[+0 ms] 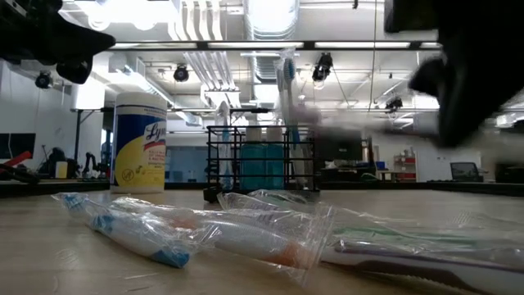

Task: Pick & Place toothbrushing station
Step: Put the right purple toothbrush into the wire organizer

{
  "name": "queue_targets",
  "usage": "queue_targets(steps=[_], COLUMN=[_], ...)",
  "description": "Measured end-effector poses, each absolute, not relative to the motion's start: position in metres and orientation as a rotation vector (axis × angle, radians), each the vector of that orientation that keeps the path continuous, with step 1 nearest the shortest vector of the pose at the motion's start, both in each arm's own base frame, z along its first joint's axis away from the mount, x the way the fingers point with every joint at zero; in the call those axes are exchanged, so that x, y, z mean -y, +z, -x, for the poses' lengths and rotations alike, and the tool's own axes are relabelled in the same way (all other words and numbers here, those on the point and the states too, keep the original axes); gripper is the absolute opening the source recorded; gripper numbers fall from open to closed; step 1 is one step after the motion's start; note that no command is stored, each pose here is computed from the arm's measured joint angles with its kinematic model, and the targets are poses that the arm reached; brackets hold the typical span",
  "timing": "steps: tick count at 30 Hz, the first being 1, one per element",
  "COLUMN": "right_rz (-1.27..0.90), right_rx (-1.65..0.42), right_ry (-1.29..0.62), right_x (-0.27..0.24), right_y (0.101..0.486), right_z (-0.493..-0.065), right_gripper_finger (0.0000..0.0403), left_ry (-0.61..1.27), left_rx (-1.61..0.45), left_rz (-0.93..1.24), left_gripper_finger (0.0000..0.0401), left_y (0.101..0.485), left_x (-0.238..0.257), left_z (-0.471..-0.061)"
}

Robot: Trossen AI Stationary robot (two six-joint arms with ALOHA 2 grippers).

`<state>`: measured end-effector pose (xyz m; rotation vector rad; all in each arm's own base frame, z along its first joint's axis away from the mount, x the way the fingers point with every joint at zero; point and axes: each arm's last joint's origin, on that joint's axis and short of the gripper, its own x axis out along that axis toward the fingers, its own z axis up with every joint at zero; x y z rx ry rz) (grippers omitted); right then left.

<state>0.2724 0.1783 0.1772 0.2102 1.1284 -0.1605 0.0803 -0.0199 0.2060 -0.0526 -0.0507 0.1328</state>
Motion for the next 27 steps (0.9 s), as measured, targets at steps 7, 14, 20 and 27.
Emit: queue_targets(steps=[7, 14, 20, 27], right_rz=[-0.067, 0.08, 0.121, 0.223], right_rx=[-0.741, -0.356, -0.209, -0.13], right_ry=[-0.204, -0.102, 0.015, 0.056], right_x=[-0.152, -0.116, -0.085, -0.071], right_y=[0.252, 0.311, 0.323, 0.308], right_z=[-0.25, -0.236, -0.24, -0.268], right_gripper_finger=[0.0023, 0.0023, 0.0023, 0.0023], left_ry=[0.139, 0.243, 0.323, 0.176], left_rx=[0.097, 0.197, 0.132, 0.088], left_rz=[-0.08, -0.05, -0.103, -0.142], left_gripper_finger=[0.0013, 0.0011, 0.0046, 0.0128], left_y=[0.213, 0.233, 0.248, 0.264], left_x=[0.021, 0.022, 0.027, 0.043], left_z=[-0.084, -0.09, -0.106, -0.134])
